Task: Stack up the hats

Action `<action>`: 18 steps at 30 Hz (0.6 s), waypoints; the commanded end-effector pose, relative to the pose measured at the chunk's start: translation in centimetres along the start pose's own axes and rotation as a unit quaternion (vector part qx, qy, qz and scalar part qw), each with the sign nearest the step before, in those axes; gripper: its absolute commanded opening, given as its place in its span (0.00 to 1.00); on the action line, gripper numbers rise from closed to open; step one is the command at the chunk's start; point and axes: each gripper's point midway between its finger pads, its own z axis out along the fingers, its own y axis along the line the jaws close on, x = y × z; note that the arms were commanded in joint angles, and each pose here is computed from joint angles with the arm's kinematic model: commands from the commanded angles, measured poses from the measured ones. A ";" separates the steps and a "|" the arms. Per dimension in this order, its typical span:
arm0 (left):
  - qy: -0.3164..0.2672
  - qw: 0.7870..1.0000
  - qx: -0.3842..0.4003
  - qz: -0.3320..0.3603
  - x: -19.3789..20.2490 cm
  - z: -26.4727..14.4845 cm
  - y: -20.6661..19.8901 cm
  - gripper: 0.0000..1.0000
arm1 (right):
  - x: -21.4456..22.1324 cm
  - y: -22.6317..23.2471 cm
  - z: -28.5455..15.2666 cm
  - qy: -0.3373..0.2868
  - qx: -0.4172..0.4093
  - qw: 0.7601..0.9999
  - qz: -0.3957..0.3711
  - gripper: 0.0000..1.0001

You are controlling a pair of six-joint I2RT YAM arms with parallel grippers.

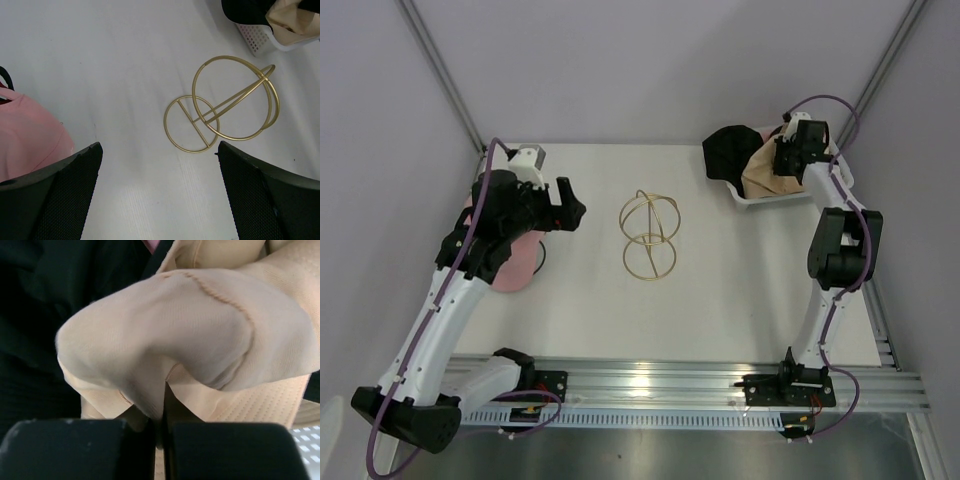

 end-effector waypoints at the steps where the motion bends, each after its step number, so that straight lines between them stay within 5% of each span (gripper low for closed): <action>1: -0.025 0.999 0.025 0.012 -1.6 -0.9 -0.9 0.99 | -8.5 1.1 -7.1 -0.105 -0.025 0.994 0.015 0.01; 6: -0.015 0.999 0.040 0.007 -1.0 -1.1 -1.4 1.00 | -18.1 7.5 -20.7 -0.232 -0.121 0.965 -0.005 0.00; 9: -0.019 0.999 0.044 0.004 -0.6 -1.5 -1.5 0.99 | -20.0 12.6 -26.4 -0.257 -0.162 0.952 -0.029 0.03; 18: -0.057 0.997 0.048 -0.014 -1.6 -3.4 -1.9 0.99 | -15.2 29.5 -34.0 -0.238 -0.346 0.904 -0.075 0.07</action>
